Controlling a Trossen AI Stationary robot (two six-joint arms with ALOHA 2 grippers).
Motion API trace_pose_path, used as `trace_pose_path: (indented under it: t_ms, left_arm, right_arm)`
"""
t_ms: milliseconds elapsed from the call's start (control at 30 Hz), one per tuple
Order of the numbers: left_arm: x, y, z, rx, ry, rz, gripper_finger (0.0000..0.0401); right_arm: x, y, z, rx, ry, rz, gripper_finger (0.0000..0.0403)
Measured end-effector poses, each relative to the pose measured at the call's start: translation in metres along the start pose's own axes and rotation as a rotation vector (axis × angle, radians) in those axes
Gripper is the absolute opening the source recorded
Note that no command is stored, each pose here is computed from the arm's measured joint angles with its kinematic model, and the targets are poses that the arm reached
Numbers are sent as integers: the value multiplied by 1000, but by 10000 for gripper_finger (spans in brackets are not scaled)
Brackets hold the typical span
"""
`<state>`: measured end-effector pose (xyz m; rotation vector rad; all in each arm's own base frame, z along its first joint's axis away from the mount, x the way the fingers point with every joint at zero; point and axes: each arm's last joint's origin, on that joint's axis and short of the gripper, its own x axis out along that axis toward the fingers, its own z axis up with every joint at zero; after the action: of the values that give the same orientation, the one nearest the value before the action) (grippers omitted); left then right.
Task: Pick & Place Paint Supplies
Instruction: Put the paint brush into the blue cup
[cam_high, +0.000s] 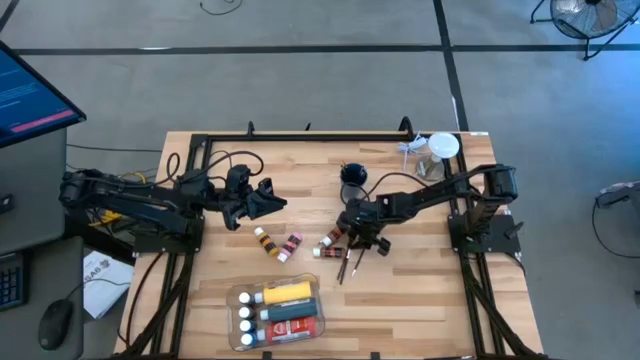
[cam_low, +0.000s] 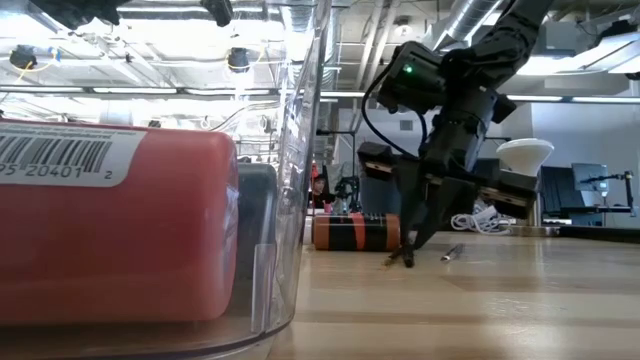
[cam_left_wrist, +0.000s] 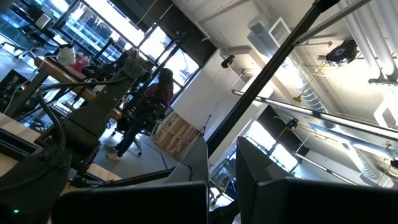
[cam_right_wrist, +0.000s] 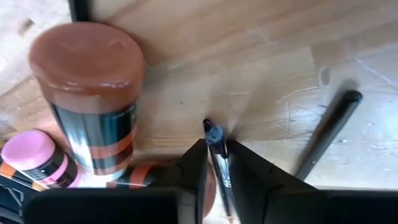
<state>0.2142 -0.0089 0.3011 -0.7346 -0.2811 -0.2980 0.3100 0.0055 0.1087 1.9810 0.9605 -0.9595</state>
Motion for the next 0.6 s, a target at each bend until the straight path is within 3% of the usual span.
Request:
trace_pose_path:
  t_ms: [400,600]
  left_arm:
    - [0,0,0,-8,-6,5,2]
    - [0,0,0,-8,-7,7,2]
  right_arm:
    - [-2,-4,-3,-38,-3,-21,7]
    - [-4,-6,-3,-55,-7,-39,31]
